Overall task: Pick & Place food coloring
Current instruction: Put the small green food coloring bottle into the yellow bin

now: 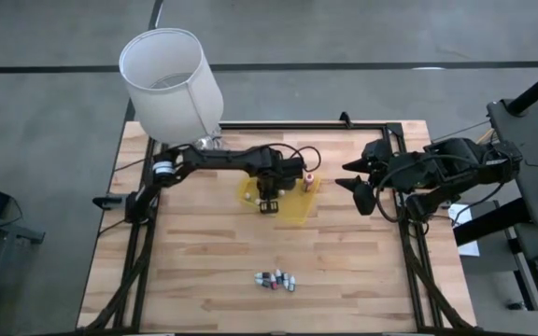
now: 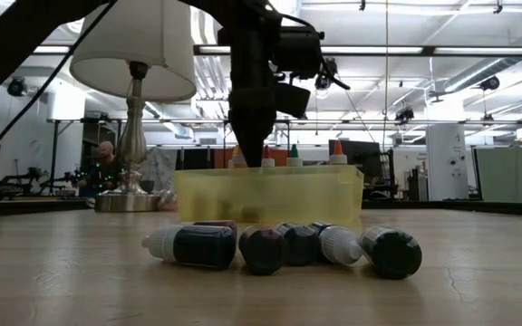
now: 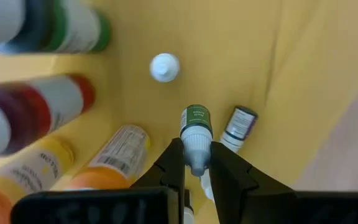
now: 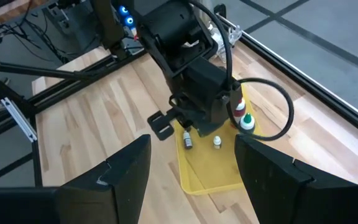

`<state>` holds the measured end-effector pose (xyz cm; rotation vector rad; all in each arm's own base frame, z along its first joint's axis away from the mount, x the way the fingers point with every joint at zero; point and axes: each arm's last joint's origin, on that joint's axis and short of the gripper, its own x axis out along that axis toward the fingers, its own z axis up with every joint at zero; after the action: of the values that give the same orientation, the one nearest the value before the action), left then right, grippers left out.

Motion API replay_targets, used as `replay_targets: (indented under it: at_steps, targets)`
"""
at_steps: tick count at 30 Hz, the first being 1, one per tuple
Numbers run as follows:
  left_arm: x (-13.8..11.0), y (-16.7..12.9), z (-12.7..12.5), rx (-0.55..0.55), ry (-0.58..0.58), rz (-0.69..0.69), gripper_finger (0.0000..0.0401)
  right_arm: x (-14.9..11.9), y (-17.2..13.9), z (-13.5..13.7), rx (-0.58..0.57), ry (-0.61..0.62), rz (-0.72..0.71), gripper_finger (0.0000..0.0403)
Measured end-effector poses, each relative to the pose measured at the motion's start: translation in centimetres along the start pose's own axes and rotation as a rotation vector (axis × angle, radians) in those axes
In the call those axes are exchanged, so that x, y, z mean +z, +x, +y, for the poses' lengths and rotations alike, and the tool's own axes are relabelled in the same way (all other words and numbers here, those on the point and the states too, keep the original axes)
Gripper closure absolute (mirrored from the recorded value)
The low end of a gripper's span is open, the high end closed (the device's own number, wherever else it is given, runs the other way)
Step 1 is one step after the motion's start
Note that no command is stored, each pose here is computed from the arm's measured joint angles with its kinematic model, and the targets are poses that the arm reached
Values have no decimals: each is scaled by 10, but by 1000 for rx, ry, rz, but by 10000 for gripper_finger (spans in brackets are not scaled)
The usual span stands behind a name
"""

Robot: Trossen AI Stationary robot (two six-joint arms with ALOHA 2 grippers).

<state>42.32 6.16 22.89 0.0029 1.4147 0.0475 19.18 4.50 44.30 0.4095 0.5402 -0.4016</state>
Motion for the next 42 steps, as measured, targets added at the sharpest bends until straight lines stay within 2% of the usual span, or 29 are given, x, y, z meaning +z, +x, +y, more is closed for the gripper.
replay_targets:
  at_steps: [5,9,16,27,37,42]
  targets:
    - [1,0,-2,0,141,-6,373,0,0,0,-1,0,0,179]
    - [1,0,-2,3,205,-5,373,0,0,0,-1,0,-1,179]
    - [1,0,-4,7,234,-4,373,0,0,0,-2,0,-2,179]
    - [4,-1,-29,8,301,-13,373,0,0,0,-2,0,-2,179]
    - [4,2,-27,102,326,11,373,0,0,0,-2,-1,-1,179]
    - [6,16,-27,99,351,46,373,0,0,0,-2,-4,-1,179]
